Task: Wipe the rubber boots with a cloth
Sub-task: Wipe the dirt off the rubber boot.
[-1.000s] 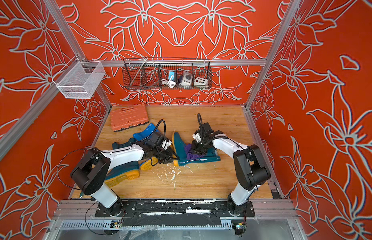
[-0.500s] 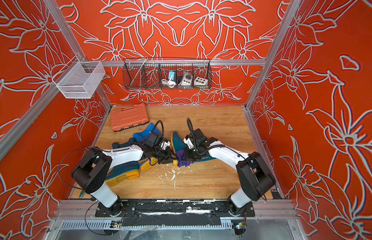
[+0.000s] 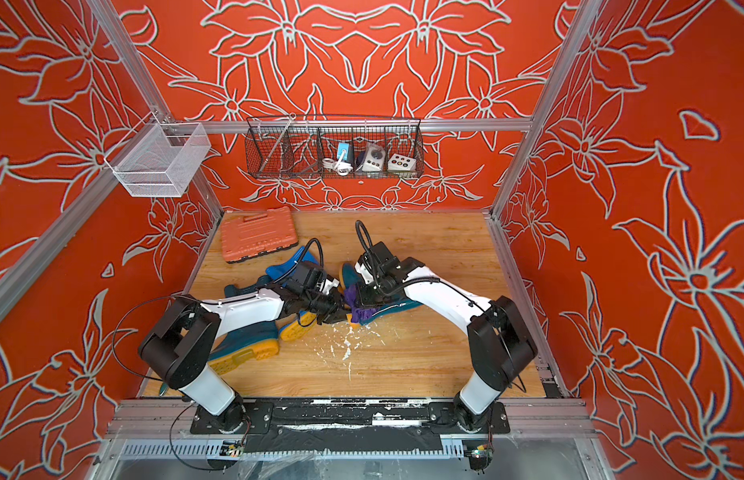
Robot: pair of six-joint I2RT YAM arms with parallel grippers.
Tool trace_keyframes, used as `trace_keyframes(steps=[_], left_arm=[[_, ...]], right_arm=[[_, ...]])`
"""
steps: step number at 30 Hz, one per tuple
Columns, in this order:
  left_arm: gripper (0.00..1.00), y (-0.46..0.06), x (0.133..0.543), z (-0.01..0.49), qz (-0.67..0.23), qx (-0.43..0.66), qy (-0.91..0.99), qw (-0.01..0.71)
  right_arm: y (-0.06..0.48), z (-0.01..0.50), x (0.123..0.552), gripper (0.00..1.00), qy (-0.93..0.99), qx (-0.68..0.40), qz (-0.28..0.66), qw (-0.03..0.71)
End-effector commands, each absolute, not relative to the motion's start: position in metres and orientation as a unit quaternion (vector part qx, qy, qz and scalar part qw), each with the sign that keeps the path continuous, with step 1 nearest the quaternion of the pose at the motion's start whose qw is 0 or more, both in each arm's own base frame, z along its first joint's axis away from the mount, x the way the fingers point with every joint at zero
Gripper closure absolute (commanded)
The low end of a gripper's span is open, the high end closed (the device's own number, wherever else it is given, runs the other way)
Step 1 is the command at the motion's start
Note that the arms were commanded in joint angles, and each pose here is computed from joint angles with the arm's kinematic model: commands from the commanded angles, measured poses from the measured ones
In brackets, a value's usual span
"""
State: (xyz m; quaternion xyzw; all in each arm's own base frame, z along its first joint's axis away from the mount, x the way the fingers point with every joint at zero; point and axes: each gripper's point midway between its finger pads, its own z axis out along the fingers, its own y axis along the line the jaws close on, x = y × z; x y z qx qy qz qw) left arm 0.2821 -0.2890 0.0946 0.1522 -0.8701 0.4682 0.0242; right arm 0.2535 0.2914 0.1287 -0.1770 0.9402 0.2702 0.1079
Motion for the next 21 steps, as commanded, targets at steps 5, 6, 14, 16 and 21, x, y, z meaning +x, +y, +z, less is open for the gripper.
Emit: trace_keyframes(steps=[5,6,14,16,21], left_arm=[[1.00,-0.287,0.295,0.136,0.503,0.185,-0.843,0.046],[1.00,-0.288,0.295,0.140,0.506,0.184,-0.841,0.050],[1.00,-0.298,0.299,0.169,0.534,0.162,-0.827,0.068],[1.00,-0.301,0.301,0.175,0.543,0.152,-0.823,0.070],[1.00,-0.305,0.298,0.183,0.556,0.138,-0.815,0.085]], right_arm=[[0.156,0.113,0.262,1.00,0.976,-0.113,0.106,0.155],[0.136,0.114,0.269,1.00,0.979,-0.086,0.098,0.155],[0.189,0.179,0.269,1.00,0.928,-0.199,0.178,0.258],[0.225,0.175,0.245,1.00,0.907,-0.279,0.184,0.258],[0.271,0.157,0.212,1.00,0.874,-0.352,0.218,0.255]])
